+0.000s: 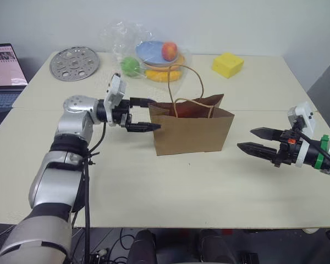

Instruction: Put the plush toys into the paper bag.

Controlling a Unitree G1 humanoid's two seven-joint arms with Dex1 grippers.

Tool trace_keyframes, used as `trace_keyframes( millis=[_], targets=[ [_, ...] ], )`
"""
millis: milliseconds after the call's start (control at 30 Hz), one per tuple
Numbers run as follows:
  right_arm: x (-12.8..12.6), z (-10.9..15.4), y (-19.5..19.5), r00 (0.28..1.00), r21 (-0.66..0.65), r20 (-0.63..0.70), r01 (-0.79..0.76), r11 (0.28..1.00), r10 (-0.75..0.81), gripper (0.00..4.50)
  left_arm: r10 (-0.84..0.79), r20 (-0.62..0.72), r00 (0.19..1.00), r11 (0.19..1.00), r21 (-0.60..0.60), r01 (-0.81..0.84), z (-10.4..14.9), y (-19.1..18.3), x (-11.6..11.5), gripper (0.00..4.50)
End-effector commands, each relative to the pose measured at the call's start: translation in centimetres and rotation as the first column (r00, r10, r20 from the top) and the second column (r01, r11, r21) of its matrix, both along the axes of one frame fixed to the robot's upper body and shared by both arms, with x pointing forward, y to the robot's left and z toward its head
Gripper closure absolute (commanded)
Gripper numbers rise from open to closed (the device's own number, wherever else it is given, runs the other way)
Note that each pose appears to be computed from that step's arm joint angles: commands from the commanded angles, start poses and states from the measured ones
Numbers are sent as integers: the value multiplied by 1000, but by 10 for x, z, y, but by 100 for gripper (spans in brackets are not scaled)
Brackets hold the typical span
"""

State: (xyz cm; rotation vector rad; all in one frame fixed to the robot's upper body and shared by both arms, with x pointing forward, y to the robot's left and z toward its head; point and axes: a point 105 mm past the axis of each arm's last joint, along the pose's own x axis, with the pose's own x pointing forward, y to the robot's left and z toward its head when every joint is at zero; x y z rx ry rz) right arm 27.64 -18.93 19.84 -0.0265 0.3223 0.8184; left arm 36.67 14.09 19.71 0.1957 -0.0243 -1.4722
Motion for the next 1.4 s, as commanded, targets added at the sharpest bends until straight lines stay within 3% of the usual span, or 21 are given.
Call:
trace_keyframes(
  millis=[33, 333, 367, 433, 867, 1033, 1133, 1167, 1267, 1400],
  targets=[
    [2, 11, 2, 999, -3, 52, -12, 1000, 12, 0, 38, 50, 998, 999, -1, -38, 7, -2, 6, 2],
    [1, 12, 1, 999, -5, 54, 3, 1000, -3, 0, 32, 66, 997, 999, 2, -33, -3, -10, 10, 2],
    [1, 12, 1, 998, -6, 56, 9, 1000, -9, 0, 24, 56, 998, 1000, 0, -24, -3, -11, 9, 19],
    [1, 13, -1, 998, -4, 59, 19, 1000, -19, 0, 19, 47, 999, 1000, -6, -19, -2, -11, 9, 59],
    [2, 9, -1, 998, -4, 53, 27, 1000, -27, 0, 3, 55, 998, 1000, -15, -2, 6, -11, 9, 448],
    [3, 10, -14, 996, -9, 53, 71, 997, -71, 0, -34, 76, 997, 999, 5, 34, 17, -20, 7, 448],
    [1, 11, -35, 990, -38, 55, 134, 990, -132, 0, -123, 74, 990, 986, -103, 130, 60, -31, -3, 448],
    [-2, 11, -45, 986, -56, 44, 163, 985, -160, 0, -164, 103, 981, 983, -71, 172, 69, -36, -9, 448],
    [-19, 6, -70, 977, -125, 14, 213, 969, -213, 0, -252, 147, 956, 968, 23, 252, 71, -46, -21, 448],
    [-42, -2, -69, 980, -153, -29, 188, 970, -195, 0, -240, 127, 962, 970, 69, 233, 46, -47, -12, 448]
  ],
)
